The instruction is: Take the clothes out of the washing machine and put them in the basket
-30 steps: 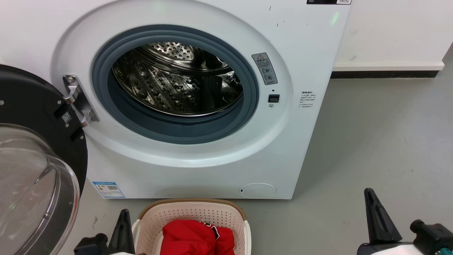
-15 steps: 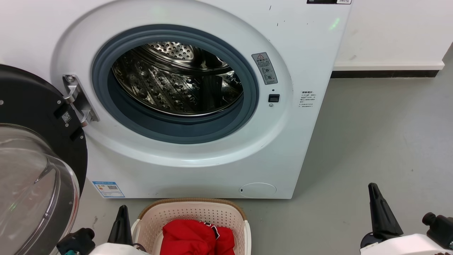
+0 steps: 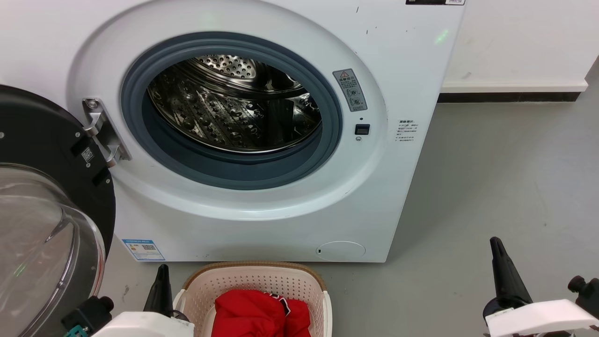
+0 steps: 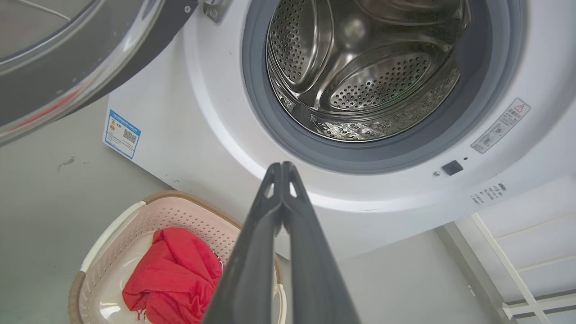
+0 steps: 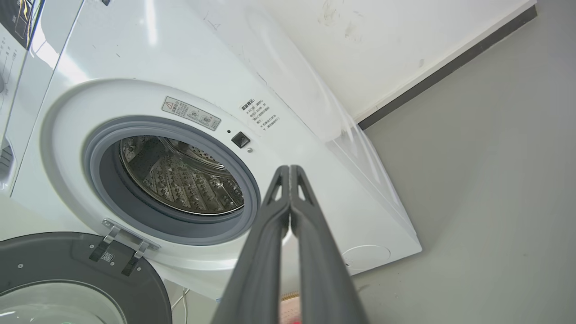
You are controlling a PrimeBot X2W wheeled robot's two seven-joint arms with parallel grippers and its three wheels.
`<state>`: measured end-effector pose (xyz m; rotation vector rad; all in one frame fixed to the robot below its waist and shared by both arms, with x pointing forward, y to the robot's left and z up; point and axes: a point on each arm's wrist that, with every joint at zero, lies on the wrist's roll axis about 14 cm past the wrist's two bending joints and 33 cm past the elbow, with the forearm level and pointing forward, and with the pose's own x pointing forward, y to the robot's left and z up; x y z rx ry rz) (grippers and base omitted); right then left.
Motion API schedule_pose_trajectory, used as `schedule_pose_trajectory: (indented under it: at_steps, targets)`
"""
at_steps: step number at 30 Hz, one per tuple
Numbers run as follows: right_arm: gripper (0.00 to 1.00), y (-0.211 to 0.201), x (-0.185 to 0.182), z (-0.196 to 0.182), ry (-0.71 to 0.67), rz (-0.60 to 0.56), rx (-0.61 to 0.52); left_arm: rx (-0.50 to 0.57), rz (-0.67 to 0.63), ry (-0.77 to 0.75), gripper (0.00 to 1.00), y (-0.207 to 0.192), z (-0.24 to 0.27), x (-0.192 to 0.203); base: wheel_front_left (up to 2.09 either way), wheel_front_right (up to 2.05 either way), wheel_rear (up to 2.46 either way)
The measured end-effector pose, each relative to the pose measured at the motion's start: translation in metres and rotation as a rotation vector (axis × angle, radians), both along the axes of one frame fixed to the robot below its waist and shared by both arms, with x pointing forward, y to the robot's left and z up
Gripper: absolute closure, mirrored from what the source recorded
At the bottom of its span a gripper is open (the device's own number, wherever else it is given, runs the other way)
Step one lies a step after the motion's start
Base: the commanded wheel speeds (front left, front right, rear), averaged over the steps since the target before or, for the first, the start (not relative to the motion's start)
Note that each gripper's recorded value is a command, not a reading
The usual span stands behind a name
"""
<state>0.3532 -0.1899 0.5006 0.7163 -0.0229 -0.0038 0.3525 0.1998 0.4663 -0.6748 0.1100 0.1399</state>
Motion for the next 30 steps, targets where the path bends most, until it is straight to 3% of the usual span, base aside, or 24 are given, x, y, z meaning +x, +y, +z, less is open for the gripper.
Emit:
schedule_pose_trajectory:
  at_steps: [30]
  targets:
    - [1.0, -0.006, 0.014, -0.003, 0.034, -0.01, 0.367, -0.389, 0.006, -0.044, 1.0, -0.001, 0.01, 0.016, 0.0, 0.0, 0.0]
